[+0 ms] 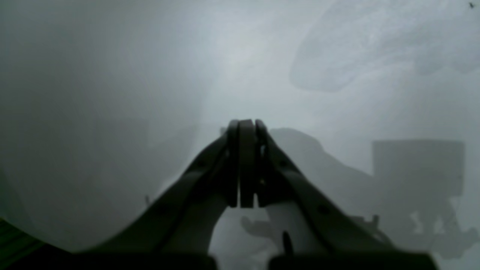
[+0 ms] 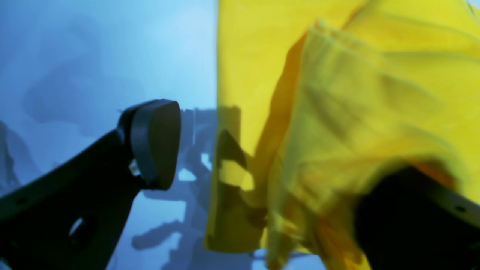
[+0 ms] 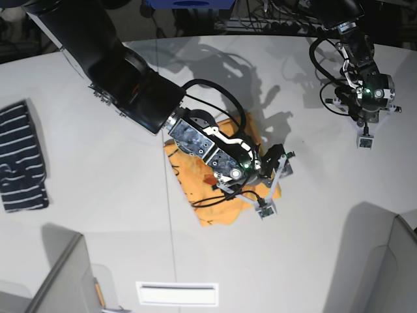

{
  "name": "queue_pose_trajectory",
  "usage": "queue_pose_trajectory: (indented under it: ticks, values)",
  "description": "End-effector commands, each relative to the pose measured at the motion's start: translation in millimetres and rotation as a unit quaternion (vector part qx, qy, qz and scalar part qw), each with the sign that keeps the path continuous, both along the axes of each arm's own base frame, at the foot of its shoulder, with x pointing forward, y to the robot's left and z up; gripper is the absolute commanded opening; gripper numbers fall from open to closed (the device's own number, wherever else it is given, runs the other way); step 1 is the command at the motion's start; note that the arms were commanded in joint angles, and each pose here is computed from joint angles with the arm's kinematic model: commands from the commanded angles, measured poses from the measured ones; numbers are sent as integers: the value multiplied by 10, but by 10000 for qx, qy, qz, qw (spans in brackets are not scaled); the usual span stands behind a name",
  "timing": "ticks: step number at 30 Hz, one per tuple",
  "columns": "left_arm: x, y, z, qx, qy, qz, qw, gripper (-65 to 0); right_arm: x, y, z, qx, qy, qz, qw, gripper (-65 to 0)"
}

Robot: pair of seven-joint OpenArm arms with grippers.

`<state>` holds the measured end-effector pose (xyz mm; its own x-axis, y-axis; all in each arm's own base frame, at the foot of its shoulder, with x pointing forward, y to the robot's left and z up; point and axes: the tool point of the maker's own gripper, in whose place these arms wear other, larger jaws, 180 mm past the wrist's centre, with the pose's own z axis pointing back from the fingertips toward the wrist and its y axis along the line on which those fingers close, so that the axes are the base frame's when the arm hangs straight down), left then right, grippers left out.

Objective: Fold the T-shirt properly

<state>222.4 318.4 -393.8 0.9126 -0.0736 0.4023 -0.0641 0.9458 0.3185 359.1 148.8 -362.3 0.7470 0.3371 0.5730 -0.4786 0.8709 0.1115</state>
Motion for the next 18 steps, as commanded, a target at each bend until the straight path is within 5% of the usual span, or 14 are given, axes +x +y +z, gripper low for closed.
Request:
queue_pose_trajectory:
  ticks: [1,18]
  values:
    - [68,75,111,149,-135,-30,9998,-650,100,87,198,136,-244,49,9996,-170]
    - [71,96,120,169,-137,-24,9998,-650,-275,331,230,555,-148,349,9977,-168]
